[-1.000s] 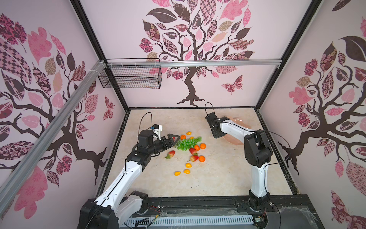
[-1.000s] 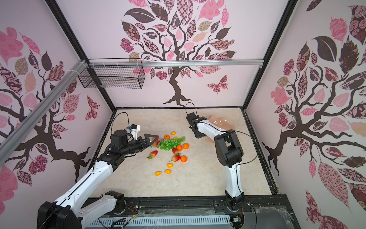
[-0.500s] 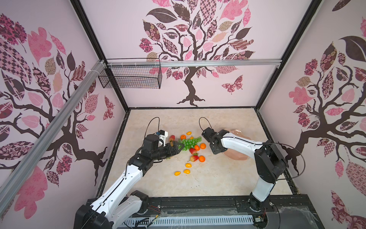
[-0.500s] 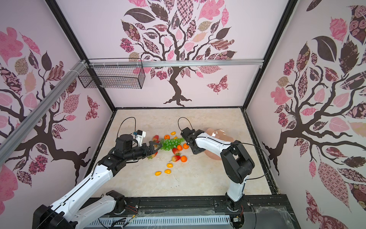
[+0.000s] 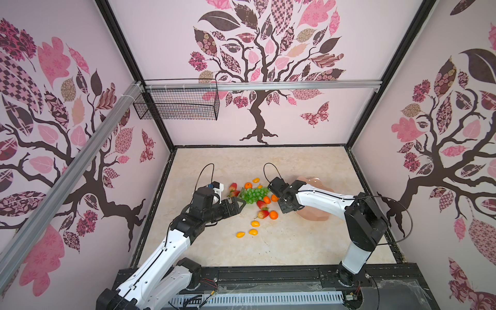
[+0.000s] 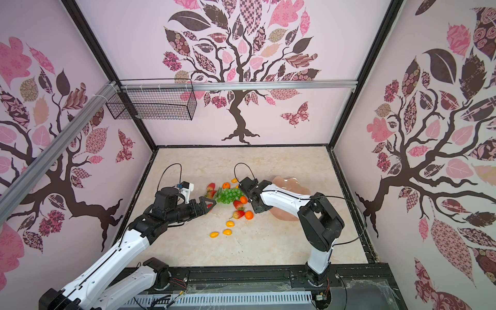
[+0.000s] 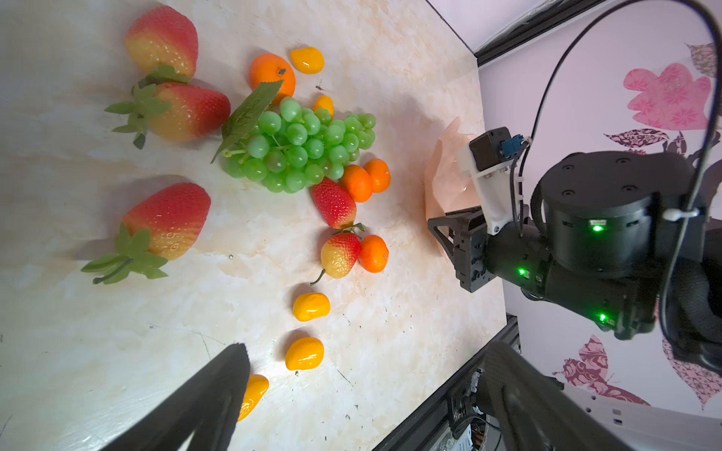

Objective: Arrange fruit in a fruit bowl
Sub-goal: Move the fruit bowl to the middle-right of the table, then pick up the fruits from the center of the table.

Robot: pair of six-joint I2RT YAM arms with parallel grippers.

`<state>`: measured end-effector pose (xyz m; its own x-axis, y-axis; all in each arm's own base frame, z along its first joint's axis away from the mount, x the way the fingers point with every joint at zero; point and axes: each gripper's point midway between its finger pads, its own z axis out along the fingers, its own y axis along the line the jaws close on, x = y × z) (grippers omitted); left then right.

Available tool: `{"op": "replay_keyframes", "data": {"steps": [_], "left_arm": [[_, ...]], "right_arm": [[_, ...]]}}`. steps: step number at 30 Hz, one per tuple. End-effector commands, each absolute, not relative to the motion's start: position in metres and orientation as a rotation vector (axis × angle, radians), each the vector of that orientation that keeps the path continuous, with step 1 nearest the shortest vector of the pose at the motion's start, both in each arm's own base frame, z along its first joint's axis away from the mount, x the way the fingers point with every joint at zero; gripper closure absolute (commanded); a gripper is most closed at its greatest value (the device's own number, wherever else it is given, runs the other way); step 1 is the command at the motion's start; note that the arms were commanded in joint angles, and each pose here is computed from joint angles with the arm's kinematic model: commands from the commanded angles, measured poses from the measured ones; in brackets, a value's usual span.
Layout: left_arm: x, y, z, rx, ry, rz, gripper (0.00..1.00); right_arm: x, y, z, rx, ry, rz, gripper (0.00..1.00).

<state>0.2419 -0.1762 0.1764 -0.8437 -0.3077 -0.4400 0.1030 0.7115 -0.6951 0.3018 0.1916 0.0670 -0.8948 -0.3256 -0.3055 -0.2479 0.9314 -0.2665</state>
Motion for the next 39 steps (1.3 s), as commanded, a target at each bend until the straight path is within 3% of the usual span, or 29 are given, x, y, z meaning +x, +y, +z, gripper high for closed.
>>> {"op": "replay_keyframes", "data": {"steps": [1,4,6,8,10,11,21,28,32,36,39], "left_arm": [[0.242,-0.169,0.165,-0.195,2.401,-0.951,0.02],[0.244,-0.167,0.170,-0.186,2.400,-0.927,0.02],[0.245,-0.165,0.173,-0.177,2.406,-0.896,0.02],[0.246,-0.159,0.175,-0.176,2.414,-0.843,0.02],[0.248,-0.153,0.179,-0.170,2.415,-0.785,0.02],[0.249,-0.150,0.181,-0.172,2.415,-0.757,0.02],[0.260,-0.126,0.203,-0.200,2.381,-0.587,0.02],[0.271,-0.094,0.203,-0.378,2.359,-0.524,0.02],[0.272,-0.086,0.208,-0.417,2.329,-0.547,0.02],[0.269,-0.083,0.208,-0.429,2.324,-0.564,0.02],[0.266,-0.081,0.205,-0.440,2.326,-0.569,0.02]], "right_arm": [[0.297,0.203,0.075,-0.392,2.744,-0.201,0.69],[0.298,0.202,0.086,-0.380,2.713,-0.173,0.60],[0.299,0.201,0.098,-0.362,2.682,-0.158,0.49],[0.301,0.201,0.115,-0.340,2.631,-0.114,0.33],[0.303,0.200,0.134,-0.306,2.561,-0.060,0.04],[0.306,0.200,0.143,-0.284,2.522,-0.035,0.00],[0.320,0.207,0.196,-0.229,2.217,0.212,0.00],[0.309,0.267,0.199,-0.424,2.209,0.547,0.01],[0.312,0.292,0.188,-0.498,2.260,0.563,0.11],[0.317,0.317,0.174,-0.548,2.340,0.604,0.29],[0.320,0.329,0.165,-0.525,2.406,0.621,0.35]]}}
